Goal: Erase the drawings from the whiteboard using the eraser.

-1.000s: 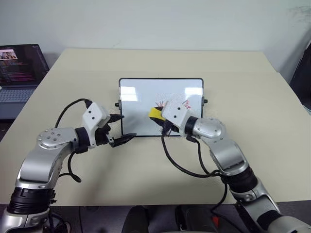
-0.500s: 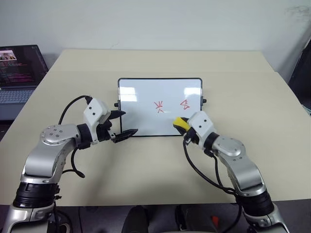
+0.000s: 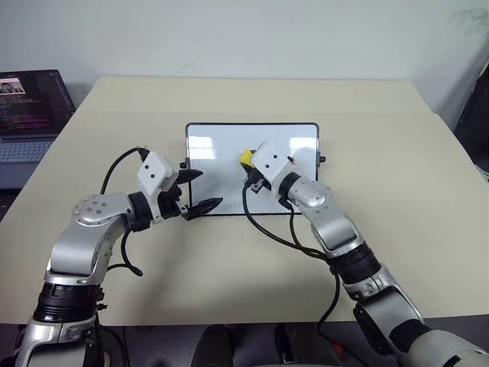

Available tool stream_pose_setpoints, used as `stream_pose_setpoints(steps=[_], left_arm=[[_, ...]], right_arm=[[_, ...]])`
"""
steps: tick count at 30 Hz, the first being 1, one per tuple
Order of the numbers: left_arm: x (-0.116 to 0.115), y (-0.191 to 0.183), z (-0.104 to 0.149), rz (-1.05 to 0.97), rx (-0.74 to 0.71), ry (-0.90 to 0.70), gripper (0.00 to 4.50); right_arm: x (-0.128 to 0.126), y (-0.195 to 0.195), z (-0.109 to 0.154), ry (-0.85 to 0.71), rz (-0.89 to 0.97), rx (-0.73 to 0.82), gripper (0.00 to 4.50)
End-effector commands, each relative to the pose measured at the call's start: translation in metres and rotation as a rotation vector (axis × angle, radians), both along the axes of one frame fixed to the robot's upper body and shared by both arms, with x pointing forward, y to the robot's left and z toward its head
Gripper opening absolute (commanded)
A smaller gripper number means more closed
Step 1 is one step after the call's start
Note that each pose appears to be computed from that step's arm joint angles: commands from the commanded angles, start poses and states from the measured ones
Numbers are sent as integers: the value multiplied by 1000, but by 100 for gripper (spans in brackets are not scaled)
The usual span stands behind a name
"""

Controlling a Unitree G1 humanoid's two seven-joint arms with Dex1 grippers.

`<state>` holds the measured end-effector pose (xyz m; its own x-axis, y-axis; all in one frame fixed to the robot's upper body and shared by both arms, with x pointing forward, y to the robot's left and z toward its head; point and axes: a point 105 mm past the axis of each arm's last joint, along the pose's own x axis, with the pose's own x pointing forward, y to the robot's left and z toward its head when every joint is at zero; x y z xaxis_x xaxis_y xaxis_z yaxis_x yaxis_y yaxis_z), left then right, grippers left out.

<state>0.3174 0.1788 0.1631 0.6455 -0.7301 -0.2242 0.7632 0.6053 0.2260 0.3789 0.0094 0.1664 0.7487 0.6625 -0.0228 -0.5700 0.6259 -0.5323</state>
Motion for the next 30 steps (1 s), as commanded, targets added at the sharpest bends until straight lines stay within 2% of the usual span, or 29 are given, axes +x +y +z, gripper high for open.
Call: stream_pose_setpoints(steps=[1,5,9,13,20,27,30], left_arm=[[-5,-3,14,-17,8,-55,450],[-5,-3,13,-16,9,-52,450],[-6,-5,13,-25,8,-44,450],[-6,-8,13,-36,11,-42,450],[-7,-9,13,-42,11,-38,450],[-7,-10,12,-47,8,-34,450],[-7,-11,11,-50,6,-33,450]], right_arm=[[-3,3,-6,-11,41,-48,114],[-7,5,-16,19,71,-87,114],[7,4,7,-102,-10,-62,114],[13,9,13,-143,-20,-55,114],[6,9,-20,4,25,-128,114],[23,-16,-3,-41,-112,-64,114],[17,-16,-17,18,-71,-109,114]])
